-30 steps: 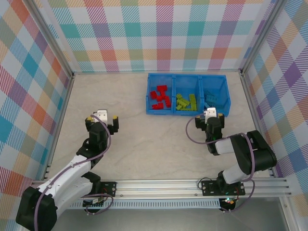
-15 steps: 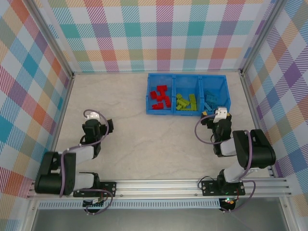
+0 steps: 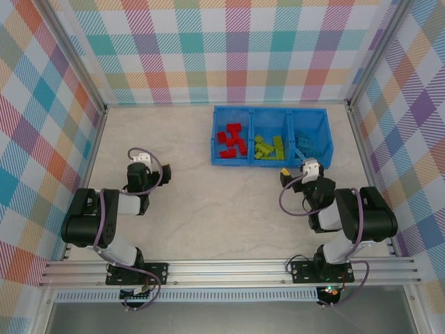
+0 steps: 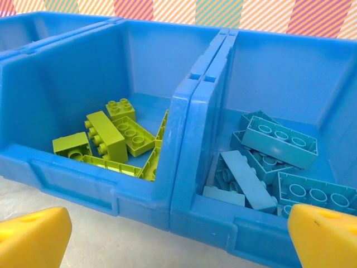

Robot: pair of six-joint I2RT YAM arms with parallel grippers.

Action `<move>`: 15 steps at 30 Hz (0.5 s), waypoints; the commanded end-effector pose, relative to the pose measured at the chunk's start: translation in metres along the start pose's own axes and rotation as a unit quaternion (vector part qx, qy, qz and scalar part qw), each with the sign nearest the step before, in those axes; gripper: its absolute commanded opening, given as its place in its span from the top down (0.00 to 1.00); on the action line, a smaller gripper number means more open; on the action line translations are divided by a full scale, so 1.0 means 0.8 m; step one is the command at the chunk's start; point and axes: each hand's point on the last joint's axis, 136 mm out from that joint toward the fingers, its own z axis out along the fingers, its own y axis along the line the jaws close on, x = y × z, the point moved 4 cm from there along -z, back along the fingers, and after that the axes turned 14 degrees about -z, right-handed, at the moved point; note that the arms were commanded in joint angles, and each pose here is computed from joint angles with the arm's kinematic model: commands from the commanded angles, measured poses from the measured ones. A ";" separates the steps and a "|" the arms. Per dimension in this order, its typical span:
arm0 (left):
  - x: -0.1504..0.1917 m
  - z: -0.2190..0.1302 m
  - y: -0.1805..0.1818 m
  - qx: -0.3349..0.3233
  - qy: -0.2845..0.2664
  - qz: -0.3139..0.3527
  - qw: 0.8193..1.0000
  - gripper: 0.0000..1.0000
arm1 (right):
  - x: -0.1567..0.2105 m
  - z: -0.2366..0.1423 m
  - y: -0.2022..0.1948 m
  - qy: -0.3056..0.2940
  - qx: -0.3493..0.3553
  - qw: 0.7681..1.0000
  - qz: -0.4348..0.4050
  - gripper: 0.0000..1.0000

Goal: Sort the legos into containers by color

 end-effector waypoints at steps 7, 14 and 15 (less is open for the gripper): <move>-0.017 0.001 -0.012 0.019 -0.021 0.009 1.000 0.00 | 0.007 0.042 -0.052 0.092 0.049 0.991 0.083 0.00; -0.017 0.001 -0.012 0.018 -0.022 0.010 1.000 0.00 | 0.003 0.043 -0.038 0.081 0.007 0.994 0.072 0.00; -0.017 0.001 -0.012 0.018 -0.022 0.009 1.000 0.00 | 0.003 0.043 -0.038 0.082 0.006 0.994 0.072 0.00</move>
